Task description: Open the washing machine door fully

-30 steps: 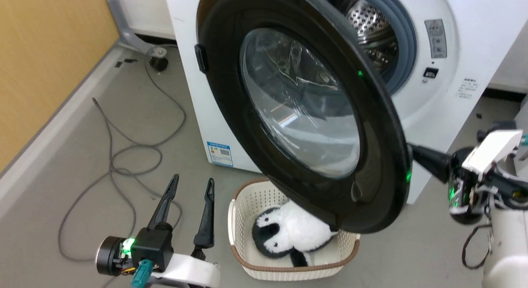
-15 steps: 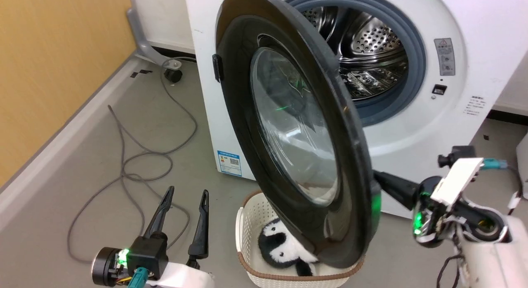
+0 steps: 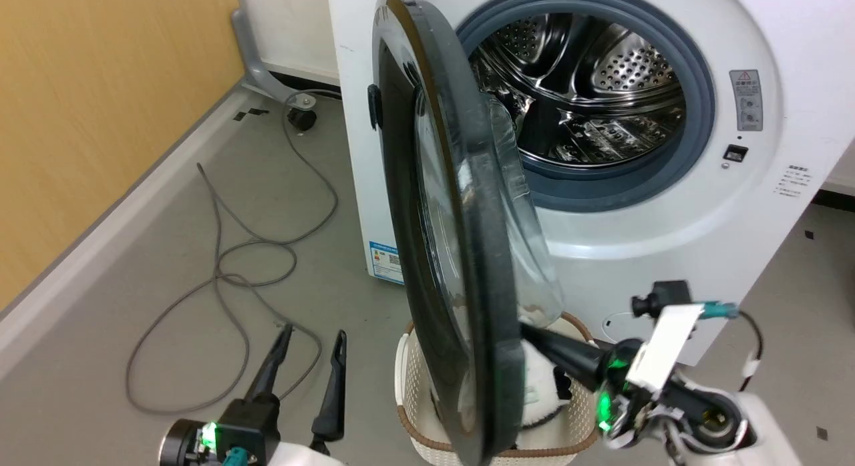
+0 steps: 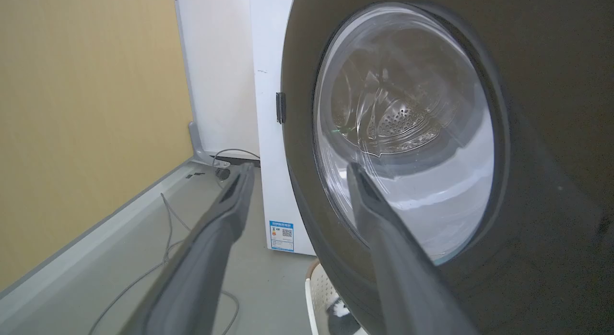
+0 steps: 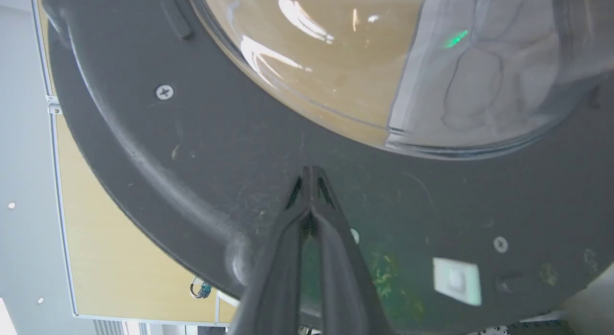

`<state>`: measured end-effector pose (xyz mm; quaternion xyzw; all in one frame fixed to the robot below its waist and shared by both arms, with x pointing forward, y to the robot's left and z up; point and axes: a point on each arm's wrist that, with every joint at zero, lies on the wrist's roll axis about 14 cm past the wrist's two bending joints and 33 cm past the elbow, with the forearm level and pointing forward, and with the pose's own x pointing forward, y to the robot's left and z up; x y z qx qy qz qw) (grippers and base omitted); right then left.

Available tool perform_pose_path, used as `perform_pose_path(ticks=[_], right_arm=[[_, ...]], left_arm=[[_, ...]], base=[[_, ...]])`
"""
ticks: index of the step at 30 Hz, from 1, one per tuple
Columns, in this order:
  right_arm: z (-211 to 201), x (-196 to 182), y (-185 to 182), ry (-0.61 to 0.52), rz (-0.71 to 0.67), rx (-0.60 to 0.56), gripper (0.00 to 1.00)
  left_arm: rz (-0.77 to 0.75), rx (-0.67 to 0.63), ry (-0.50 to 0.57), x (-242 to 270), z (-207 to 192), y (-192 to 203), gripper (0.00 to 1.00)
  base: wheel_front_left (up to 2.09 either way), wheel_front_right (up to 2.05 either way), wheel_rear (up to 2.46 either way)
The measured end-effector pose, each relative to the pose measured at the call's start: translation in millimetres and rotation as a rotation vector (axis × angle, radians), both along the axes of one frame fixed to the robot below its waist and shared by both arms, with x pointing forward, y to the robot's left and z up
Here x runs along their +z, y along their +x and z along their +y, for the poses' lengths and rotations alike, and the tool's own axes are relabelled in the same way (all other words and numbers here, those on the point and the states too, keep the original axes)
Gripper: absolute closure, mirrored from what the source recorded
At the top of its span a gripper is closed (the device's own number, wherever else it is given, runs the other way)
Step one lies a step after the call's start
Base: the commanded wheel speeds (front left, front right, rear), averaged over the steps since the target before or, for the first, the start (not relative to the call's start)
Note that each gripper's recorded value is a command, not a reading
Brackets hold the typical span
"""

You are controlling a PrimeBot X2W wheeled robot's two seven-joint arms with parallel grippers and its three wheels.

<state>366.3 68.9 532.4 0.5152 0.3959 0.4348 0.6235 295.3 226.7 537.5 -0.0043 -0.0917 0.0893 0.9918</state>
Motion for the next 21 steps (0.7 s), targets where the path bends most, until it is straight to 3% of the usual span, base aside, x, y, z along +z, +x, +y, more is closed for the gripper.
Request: perform_pose_path(ticks=[9,16,21], right_arm=[[23.2,-7.1,-23.4,0.004,0.015,0.064,1.0],[7.0,-1.8,-8.3,0.004,-0.017,-0.036,1.0],[-29.6,15.8,19.3,-0.075,-0.19,-0.204,1.0]], left_arm=[[0.023,-0.001,-0.013,-8.0,-0.7,-4.2,0.0],[0.025,-0.016,-0.023,-9.2,-3.8,1.0,0.0],[0.023,-0.032,-0.022,-8.2,-6.8,8.0,0.0]], base=[[0.0,0.0,0.0],[0.0,0.0,0.0],[0.0,0.0,0.0]])
